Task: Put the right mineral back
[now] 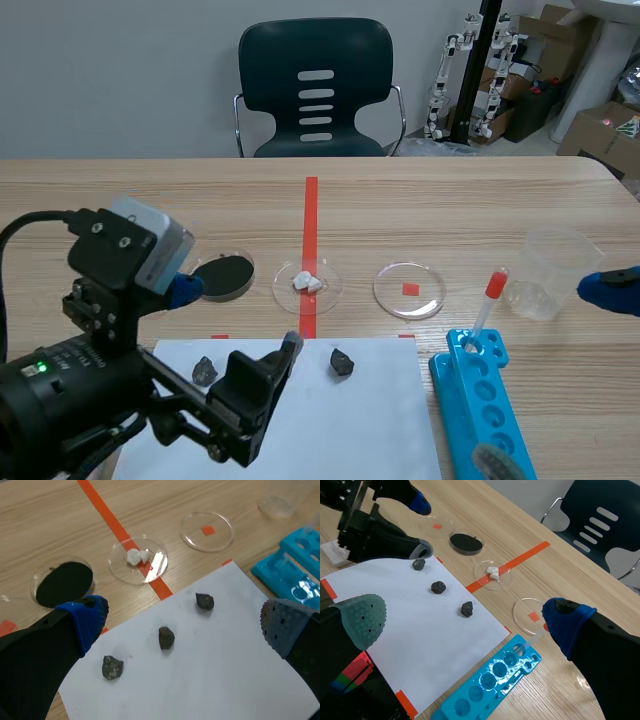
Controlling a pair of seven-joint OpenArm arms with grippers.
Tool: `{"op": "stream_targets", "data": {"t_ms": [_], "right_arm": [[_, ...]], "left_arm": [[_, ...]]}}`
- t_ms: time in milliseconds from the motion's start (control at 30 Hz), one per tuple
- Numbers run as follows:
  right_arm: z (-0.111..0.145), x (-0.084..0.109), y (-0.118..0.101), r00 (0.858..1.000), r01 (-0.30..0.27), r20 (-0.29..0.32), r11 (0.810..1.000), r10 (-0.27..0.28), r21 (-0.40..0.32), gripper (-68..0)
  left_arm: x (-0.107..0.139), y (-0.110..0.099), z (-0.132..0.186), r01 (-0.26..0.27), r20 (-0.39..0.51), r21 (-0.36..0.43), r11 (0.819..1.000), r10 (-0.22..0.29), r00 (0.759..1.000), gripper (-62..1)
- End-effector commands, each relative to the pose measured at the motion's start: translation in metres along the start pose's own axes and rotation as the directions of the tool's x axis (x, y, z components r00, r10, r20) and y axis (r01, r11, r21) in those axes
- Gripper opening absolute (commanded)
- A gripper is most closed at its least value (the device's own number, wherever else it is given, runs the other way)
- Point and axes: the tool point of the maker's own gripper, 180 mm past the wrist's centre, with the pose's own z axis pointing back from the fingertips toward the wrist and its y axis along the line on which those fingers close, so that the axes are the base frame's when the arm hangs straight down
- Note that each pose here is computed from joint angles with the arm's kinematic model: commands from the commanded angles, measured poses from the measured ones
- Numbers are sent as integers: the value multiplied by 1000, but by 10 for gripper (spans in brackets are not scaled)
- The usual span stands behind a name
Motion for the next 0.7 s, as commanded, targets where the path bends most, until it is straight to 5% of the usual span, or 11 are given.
{"op": "stream_targets", "data": {"t_ms": [0, 400, 667], "right_arm": [[-1, 6, -1, 1000, -2, 24, 1000, 2, 5, 4], [-1, 6, -1, 1000, -2, 24, 1000, 2, 5, 4], [-1, 6, -1, 1000, -2, 24, 1000, 1, 5, 4]], "left_arm": [[5, 0, 4, -22, 35, -20, 1000, 22, 999, 14], [-6, 26, 46, -27, 68, 1, 1000, 27, 997, 14], [3, 23, 53, 46, 139, 4, 999, -46, 989, 14]]}}
